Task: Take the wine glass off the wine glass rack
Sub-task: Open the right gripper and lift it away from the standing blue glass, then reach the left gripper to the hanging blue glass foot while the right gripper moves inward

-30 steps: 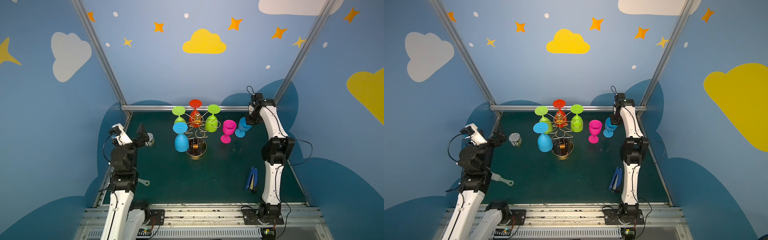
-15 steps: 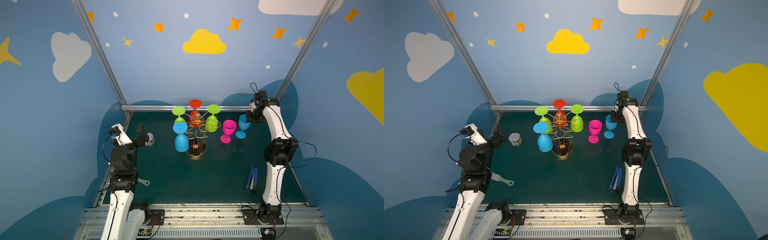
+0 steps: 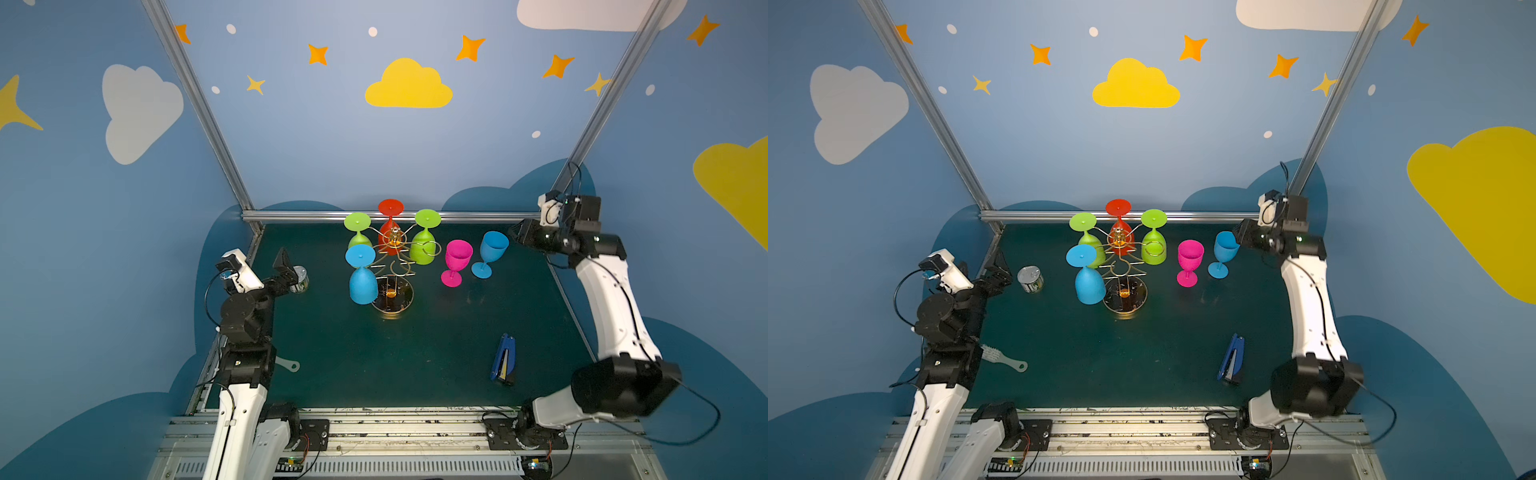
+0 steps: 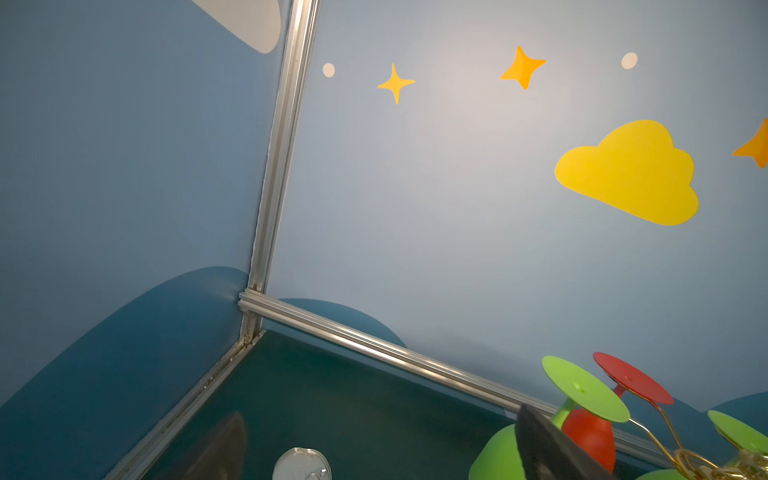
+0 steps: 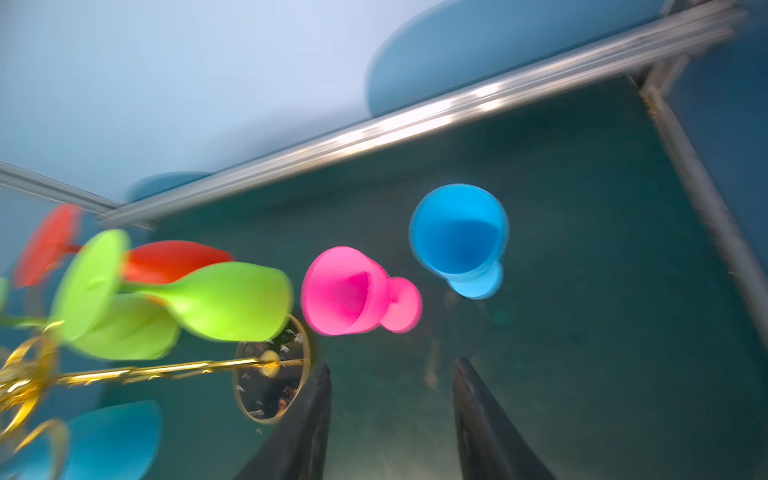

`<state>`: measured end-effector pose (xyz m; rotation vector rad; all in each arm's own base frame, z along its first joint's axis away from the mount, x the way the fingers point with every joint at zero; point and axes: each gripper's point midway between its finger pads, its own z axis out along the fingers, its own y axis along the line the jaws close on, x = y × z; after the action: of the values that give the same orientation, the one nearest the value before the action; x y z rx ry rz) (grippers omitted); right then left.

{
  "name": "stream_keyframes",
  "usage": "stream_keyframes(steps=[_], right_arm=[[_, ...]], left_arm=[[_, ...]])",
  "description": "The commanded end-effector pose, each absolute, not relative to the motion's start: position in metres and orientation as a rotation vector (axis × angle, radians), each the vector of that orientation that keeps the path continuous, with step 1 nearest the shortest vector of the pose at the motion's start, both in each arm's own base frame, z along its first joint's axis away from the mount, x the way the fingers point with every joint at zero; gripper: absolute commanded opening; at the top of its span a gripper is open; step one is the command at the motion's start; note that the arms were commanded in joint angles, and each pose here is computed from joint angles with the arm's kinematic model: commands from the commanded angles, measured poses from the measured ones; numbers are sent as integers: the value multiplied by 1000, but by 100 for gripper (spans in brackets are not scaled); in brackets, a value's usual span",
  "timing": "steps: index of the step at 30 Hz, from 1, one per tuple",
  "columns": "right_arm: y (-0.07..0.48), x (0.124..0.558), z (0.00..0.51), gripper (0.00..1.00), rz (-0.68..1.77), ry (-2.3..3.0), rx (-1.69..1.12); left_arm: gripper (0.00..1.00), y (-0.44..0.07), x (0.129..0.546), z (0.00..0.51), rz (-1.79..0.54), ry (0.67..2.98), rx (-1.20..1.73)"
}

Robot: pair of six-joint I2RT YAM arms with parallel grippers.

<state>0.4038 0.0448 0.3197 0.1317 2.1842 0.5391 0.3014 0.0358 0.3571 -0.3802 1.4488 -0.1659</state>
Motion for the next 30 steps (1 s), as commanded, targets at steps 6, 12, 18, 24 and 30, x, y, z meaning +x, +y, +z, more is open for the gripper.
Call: stream_keyframes(steps=[6, 12, 18, 24, 30], right_arm=[[77, 332, 335, 60, 678, 1938, 6], [88, 300, 319, 66, 718, 1944, -15], [101, 294, 297, 68, 778, 1980, -29], [111, 291, 281, 68, 810, 2020, -49], [118, 285, 278, 68, 831, 2029, -64]], left_arm=[[94, -21, 305, 326, -624, 1754, -406], [85, -66, 301, 333, -1036, 1806, -340], [74, -99, 304, 342, -1331, 1871, -220], [64, -118, 308, 338, -1426, 1922, -123], [61, -129, 320, 340, -1430, 1930, -87]])
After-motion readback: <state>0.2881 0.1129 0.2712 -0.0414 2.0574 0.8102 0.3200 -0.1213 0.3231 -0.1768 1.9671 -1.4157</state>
